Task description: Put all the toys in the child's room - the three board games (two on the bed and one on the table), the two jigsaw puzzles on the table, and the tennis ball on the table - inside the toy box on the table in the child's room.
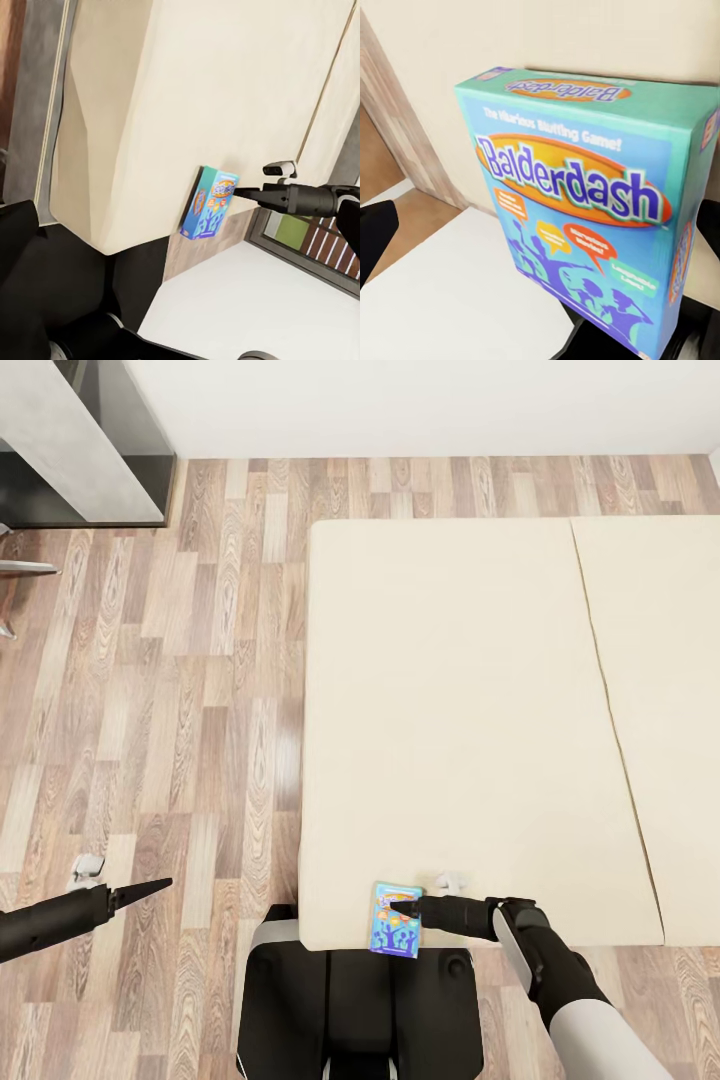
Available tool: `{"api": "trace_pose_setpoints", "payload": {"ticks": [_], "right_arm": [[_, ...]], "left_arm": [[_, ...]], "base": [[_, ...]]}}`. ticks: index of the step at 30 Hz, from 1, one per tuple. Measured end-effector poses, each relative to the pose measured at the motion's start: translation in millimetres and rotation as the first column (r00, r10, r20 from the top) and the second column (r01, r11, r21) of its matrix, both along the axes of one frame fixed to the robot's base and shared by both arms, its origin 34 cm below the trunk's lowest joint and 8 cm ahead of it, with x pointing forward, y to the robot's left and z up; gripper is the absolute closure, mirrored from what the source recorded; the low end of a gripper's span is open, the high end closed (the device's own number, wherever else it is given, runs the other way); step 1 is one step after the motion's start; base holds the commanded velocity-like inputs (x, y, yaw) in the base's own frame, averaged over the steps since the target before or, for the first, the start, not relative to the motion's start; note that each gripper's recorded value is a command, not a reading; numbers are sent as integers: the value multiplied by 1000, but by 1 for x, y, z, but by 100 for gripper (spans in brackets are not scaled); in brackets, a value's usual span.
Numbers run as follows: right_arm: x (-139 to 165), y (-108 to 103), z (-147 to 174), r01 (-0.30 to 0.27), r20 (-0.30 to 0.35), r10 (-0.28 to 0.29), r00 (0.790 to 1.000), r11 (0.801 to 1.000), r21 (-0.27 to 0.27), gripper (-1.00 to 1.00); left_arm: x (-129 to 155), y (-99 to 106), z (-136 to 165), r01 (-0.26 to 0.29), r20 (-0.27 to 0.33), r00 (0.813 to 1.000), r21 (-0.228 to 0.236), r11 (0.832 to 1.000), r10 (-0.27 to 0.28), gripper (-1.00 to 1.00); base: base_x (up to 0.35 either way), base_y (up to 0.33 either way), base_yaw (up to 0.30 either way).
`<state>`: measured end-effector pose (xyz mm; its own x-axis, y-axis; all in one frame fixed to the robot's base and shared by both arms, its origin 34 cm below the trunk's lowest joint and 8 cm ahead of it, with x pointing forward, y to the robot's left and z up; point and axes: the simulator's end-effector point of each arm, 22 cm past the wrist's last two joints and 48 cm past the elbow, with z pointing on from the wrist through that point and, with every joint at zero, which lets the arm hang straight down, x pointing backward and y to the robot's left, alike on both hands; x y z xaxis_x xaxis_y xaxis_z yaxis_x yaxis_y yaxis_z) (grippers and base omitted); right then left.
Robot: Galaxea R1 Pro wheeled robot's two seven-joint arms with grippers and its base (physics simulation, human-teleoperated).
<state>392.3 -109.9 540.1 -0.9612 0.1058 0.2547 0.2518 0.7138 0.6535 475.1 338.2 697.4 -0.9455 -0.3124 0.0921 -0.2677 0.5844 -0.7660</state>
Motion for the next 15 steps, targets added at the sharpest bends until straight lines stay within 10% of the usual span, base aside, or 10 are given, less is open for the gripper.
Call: {"api": "trace_pose_setpoints", "payload": {"ticks": [15], "right_arm": [[0, 1, 0, 0, 1, 0, 1000, 1000, 2, -100]], "left_arm": [[0, 0, 0, 0, 0, 1000, 0, 1000, 0, -100]], "base": [[0, 0, 0]]}}
